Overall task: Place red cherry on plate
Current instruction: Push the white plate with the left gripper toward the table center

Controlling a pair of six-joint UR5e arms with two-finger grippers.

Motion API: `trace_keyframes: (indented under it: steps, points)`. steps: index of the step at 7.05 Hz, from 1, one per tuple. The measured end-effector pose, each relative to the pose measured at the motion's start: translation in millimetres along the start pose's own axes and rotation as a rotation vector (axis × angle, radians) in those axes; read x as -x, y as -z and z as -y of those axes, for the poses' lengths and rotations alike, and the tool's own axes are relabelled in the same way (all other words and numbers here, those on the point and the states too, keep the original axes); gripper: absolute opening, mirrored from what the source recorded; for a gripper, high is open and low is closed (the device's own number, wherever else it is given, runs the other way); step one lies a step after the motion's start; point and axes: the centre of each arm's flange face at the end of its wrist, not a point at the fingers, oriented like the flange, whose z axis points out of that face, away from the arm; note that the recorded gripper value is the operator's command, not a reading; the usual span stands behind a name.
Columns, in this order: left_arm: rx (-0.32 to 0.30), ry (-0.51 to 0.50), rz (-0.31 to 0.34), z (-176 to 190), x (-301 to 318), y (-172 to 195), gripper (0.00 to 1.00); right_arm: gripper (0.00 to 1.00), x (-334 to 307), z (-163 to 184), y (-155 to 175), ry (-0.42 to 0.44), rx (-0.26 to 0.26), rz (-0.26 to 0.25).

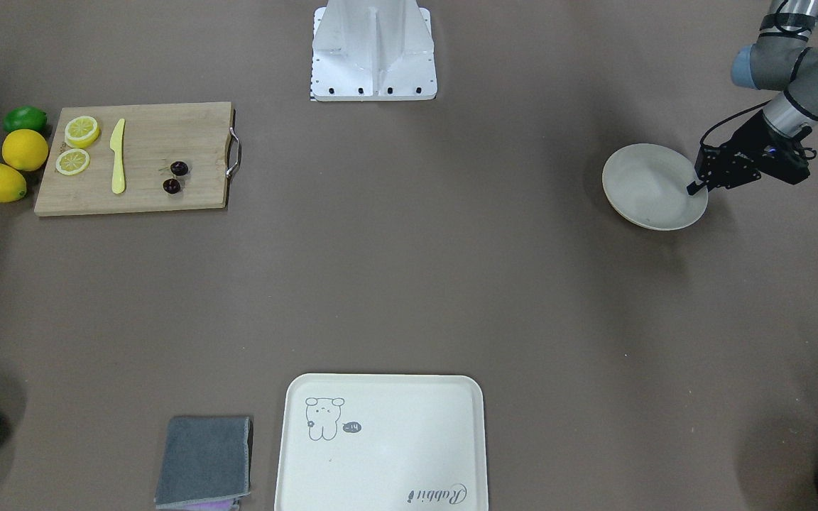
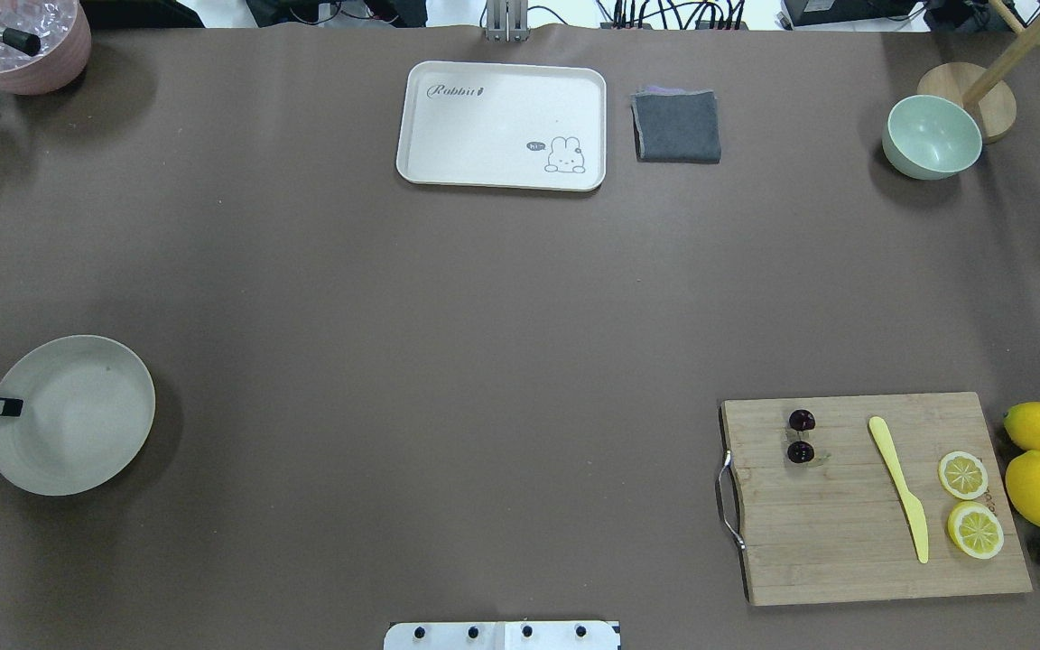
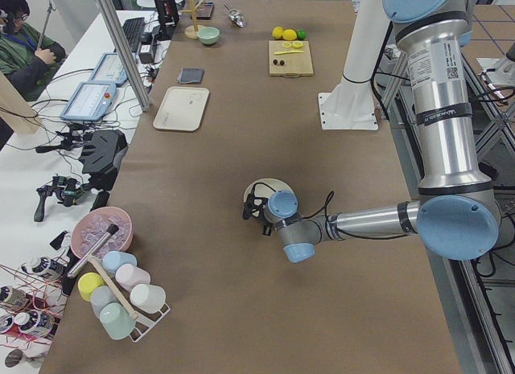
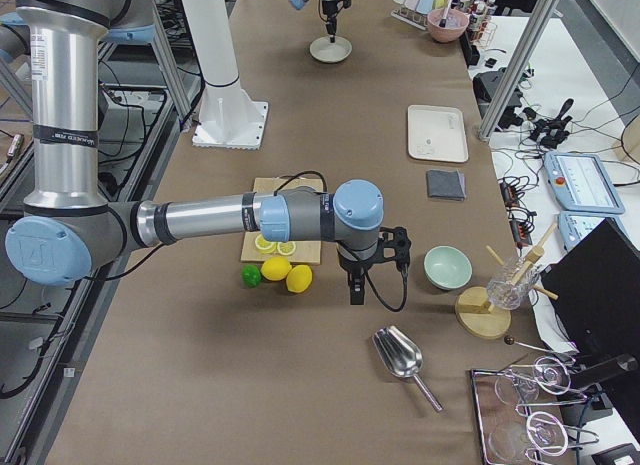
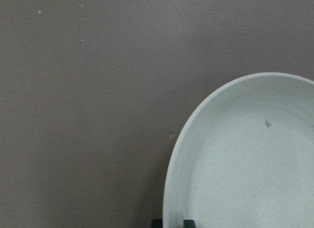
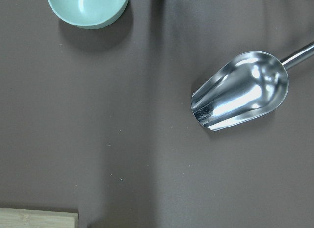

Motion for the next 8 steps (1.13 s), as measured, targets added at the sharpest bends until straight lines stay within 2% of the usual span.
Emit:
trace_keyframes:
  steps: [2, 4, 6, 8]
  points:
    - [0.005, 0.056, -0.053, 17, -10, 15, 0.00, 1.00, 0, 0, 0, 0.001, 0.000, 0.000]
    - [-0.010, 0.126, -0.122, 64, -48, 20, 0.00, 1.00, 3, 0, 2, 0.012, -0.004, 0.000]
    - [-0.039, 0.182, -0.181, 124, -105, 11, 0.00, 1.00, 9, 1, 5, 0.031, -0.010, 0.000]
    - [-0.063, 0.273, -0.236, 165, -186, -19, 0.00, 1.00, 17, 2, 5, 0.042, -0.010, 0.005]
